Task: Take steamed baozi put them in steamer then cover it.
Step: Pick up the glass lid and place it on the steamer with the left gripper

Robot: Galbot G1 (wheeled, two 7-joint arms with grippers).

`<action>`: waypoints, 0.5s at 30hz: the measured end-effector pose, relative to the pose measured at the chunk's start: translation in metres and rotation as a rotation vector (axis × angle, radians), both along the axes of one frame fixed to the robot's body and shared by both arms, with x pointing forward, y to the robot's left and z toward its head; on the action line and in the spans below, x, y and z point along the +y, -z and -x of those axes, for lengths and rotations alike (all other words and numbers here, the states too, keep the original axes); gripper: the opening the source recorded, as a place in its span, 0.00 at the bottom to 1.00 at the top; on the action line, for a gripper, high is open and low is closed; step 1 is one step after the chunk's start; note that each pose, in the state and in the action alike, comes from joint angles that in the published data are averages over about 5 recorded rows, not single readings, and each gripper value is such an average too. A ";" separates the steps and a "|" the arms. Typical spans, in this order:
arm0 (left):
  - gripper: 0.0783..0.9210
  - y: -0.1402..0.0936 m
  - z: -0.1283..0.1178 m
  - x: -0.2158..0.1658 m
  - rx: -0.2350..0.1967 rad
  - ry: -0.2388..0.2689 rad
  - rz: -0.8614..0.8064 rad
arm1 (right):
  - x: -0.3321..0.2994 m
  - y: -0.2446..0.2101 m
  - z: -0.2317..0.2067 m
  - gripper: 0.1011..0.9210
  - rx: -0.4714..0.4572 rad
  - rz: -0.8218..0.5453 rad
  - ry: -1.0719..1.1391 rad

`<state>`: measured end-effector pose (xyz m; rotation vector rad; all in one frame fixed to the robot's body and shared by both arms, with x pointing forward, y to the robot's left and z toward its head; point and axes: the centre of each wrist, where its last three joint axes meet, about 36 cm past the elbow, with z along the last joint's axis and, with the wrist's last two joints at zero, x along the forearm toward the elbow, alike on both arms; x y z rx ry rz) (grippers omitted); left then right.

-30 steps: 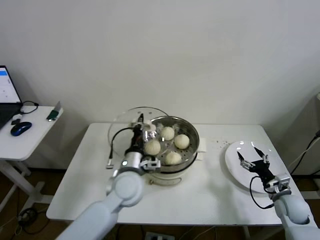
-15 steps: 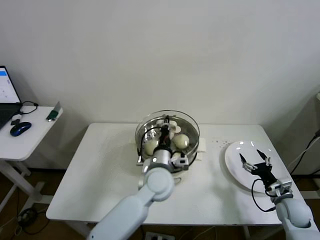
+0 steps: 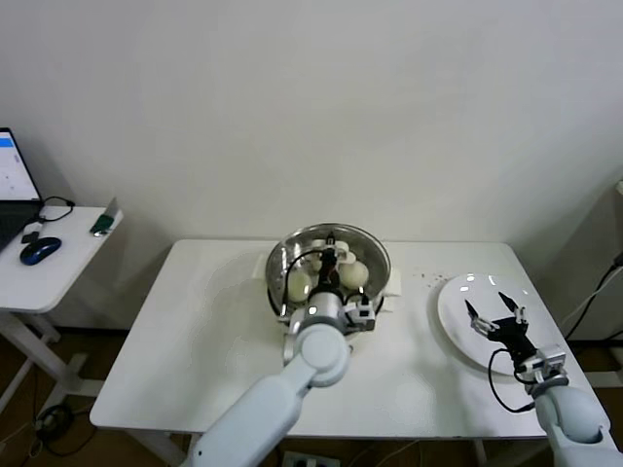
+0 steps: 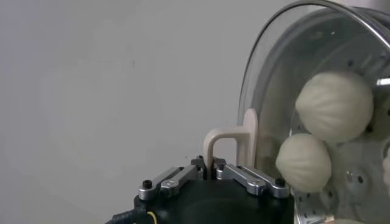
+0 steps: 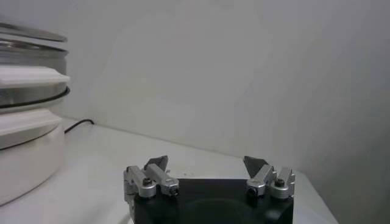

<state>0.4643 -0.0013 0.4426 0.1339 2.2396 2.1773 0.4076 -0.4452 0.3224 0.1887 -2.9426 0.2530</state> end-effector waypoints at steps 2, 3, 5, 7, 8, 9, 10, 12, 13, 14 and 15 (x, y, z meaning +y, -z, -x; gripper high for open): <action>0.08 0.002 -0.001 0.000 0.002 -0.002 -0.004 | -0.001 0.000 -0.001 0.88 -0.001 0.001 0.000; 0.08 0.002 -0.001 -0.001 0.004 -0.003 -0.006 | -0.001 0.000 -0.001 0.88 -0.001 0.001 0.000; 0.08 0.004 -0.002 -0.001 0.007 -0.006 -0.008 | -0.001 0.000 -0.001 0.88 -0.002 0.001 0.000; 0.08 0.005 -0.003 -0.001 0.009 -0.010 -0.009 | -0.001 0.000 -0.002 0.88 -0.003 0.001 -0.001; 0.08 0.005 -0.004 -0.001 0.011 -0.012 -0.009 | -0.001 0.000 -0.002 0.88 -0.002 0.001 -0.001; 0.08 0.006 -0.004 -0.001 0.012 -0.014 -0.009 | -0.001 0.000 -0.001 0.88 -0.002 0.001 -0.001; 0.08 0.006 -0.005 -0.001 0.012 -0.016 -0.010 | -0.001 0.000 -0.001 0.88 -0.002 0.002 -0.001; 0.08 0.007 -0.006 -0.001 0.013 -0.018 -0.011 | -0.001 0.000 -0.001 0.88 -0.003 0.002 -0.001; 0.08 0.008 -0.006 -0.001 0.012 -0.019 -0.011 | -0.001 0.000 -0.001 0.88 -0.003 0.003 0.000; 0.08 0.008 -0.006 -0.001 0.012 -0.020 -0.012 | -0.002 0.000 -0.001 0.88 -0.003 0.003 0.001; 0.08 0.009 -0.006 -0.001 0.011 -0.021 -0.013 | -0.002 0.000 -0.001 0.88 -0.003 0.003 0.002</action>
